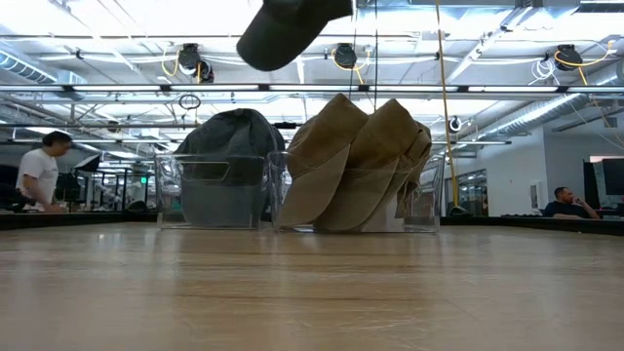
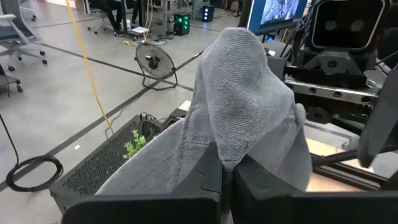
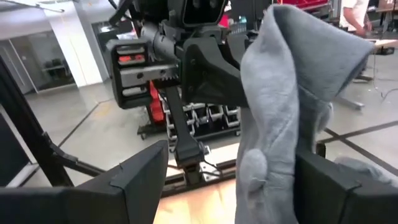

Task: Pick & Place hat
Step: Put the blue cap into the left transparent bin

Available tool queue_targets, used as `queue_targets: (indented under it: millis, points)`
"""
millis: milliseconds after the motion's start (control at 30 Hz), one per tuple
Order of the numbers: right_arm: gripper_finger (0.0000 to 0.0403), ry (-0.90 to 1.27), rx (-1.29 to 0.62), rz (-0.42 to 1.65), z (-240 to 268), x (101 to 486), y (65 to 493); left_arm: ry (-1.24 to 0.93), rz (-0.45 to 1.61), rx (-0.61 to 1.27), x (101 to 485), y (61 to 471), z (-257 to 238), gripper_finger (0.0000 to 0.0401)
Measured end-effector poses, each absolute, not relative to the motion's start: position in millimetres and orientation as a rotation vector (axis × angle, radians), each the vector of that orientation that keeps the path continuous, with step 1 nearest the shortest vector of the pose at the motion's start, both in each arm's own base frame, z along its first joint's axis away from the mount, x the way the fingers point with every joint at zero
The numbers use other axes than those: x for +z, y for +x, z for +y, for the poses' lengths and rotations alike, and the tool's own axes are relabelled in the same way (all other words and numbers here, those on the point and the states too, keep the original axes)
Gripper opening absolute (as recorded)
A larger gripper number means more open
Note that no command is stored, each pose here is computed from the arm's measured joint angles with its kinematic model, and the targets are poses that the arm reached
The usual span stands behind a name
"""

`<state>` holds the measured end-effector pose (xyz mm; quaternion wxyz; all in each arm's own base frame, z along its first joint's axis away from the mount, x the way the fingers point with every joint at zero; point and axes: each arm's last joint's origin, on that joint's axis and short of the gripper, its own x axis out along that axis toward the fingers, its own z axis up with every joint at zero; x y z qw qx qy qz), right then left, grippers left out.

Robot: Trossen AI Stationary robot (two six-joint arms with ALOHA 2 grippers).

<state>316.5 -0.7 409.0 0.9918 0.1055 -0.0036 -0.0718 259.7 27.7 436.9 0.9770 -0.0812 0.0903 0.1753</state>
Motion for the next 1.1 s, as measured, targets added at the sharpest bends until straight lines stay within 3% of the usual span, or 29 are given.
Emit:
queue_targets:
  millis: [167, 433, 733, 1100]
  points:
    - [0.0265, 0.214, -0.143, -0.014, -0.7, 410.8, 314.8, -0.159, 0.188, 0.360, 440.9, 265.3, 28.3, 0.0002]
    - [0.0192, 0.215, -0.139, -0.019, -0.2, 411.7, 314.2, -0.159, 0.180, 0.388, 443.3, 261.1, 29.0, 0.0002]
    - [0.0016, 0.171, -0.138, -0.025, 0.0, 412.5, 314.2, -0.159, 0.208, 0.390, 440.7, 260.4, 28.9, 0.0002]
    - [0.0004, 0.120, -0.138, -0.042, -0.1, 419.3, 306.5, -0.160, 0.219, 0.372, 439.8, 260.2, 29.5, 0.0020]
